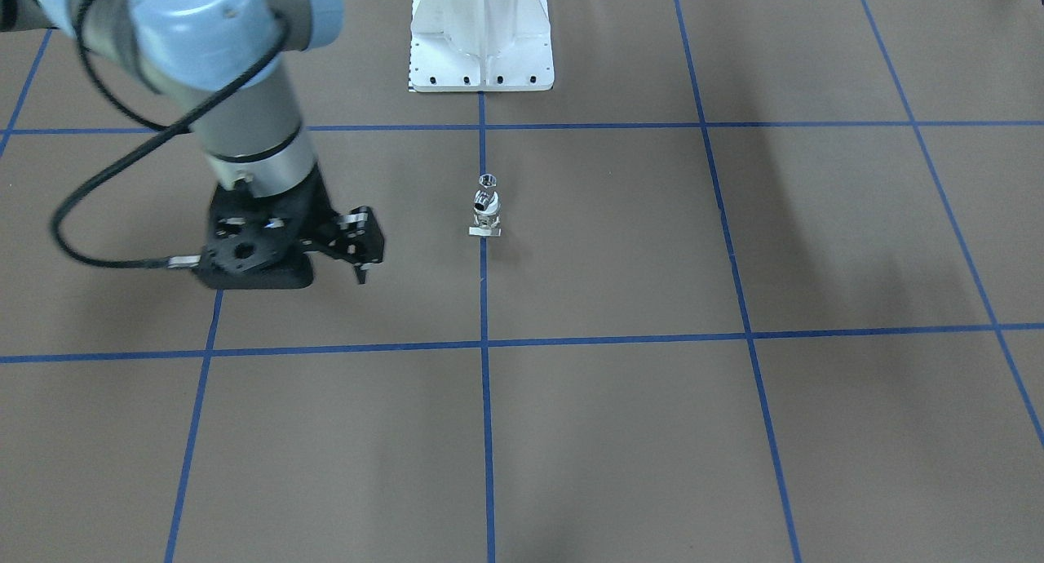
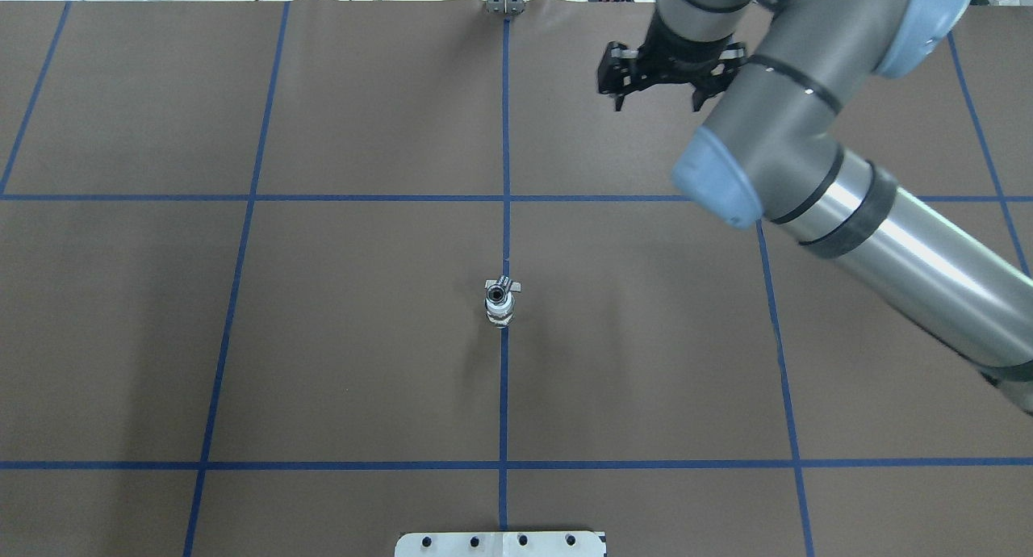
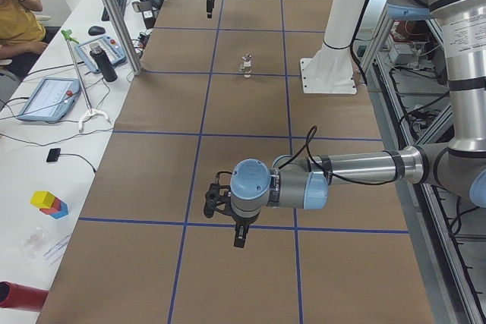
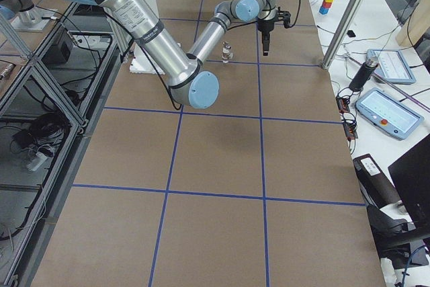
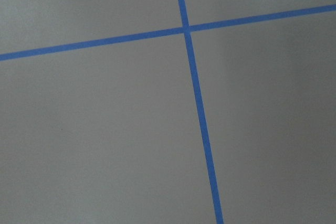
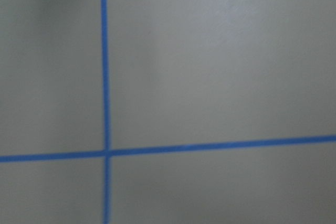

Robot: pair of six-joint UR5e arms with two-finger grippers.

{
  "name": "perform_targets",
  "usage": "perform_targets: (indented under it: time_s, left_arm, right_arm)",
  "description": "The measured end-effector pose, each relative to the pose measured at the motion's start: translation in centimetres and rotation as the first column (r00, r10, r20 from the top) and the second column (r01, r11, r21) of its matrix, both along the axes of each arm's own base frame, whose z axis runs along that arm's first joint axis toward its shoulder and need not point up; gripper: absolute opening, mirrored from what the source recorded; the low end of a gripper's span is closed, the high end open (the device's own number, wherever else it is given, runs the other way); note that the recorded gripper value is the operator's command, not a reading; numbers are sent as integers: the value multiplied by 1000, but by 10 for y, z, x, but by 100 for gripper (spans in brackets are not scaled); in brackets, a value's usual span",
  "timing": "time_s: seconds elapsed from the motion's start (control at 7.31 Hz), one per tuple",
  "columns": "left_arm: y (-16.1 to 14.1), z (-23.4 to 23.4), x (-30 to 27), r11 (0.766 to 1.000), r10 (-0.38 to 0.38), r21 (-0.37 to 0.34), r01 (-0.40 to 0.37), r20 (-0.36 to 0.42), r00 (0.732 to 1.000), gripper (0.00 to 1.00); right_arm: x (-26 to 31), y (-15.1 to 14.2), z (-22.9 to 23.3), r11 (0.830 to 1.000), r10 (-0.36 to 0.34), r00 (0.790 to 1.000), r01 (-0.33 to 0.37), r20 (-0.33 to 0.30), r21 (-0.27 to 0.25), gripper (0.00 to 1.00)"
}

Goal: Assemble PPR valve and pipe with both arms
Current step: 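Open the right gripper and raise it away from the assembly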

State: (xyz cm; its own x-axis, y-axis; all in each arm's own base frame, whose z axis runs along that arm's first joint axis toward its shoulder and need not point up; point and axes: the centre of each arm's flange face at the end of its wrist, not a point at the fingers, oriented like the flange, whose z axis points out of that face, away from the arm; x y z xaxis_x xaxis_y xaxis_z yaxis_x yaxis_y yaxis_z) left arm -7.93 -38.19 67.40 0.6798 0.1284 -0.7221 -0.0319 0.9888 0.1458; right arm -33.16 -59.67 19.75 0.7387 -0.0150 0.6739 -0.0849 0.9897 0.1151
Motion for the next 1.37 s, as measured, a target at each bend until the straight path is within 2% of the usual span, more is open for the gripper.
perform_targets:
  time_s: [0.27, 0.55, 0.68, 0.96, 1.37]
  left_arm:
    - [0, -1, -1, 998, -37, -54, 37, -1, 999, 100]
    - [-4, -19, -2, 993, -59, -100, 60, 8, 998, 100]
    - [-5, -30, -3, 993, -61, -100, 63, 28, 998, 100]
    - [-9, -42, -6, 994, -62, -86, 66, 55, 997, 100]
    - [-10, -45, -6, 995, -65, -74, 69, 50, 997, 100]
  right_arm:
    - [102, -32, 90, 993, -106, 993, 109, -61, 53, 100]
    - [178, -32, 168, 978, -189, 978, 196, -93, 72, 100]
    - [213, -23, 211, 974, -205, 975, 212, -88, 76, 100]
    - [264, 12, 296, 976, -200, 977, 205, -75, 70, 100]
    - [327, 78, 389, 991, -133, 988, 131, -73, -37, 100]
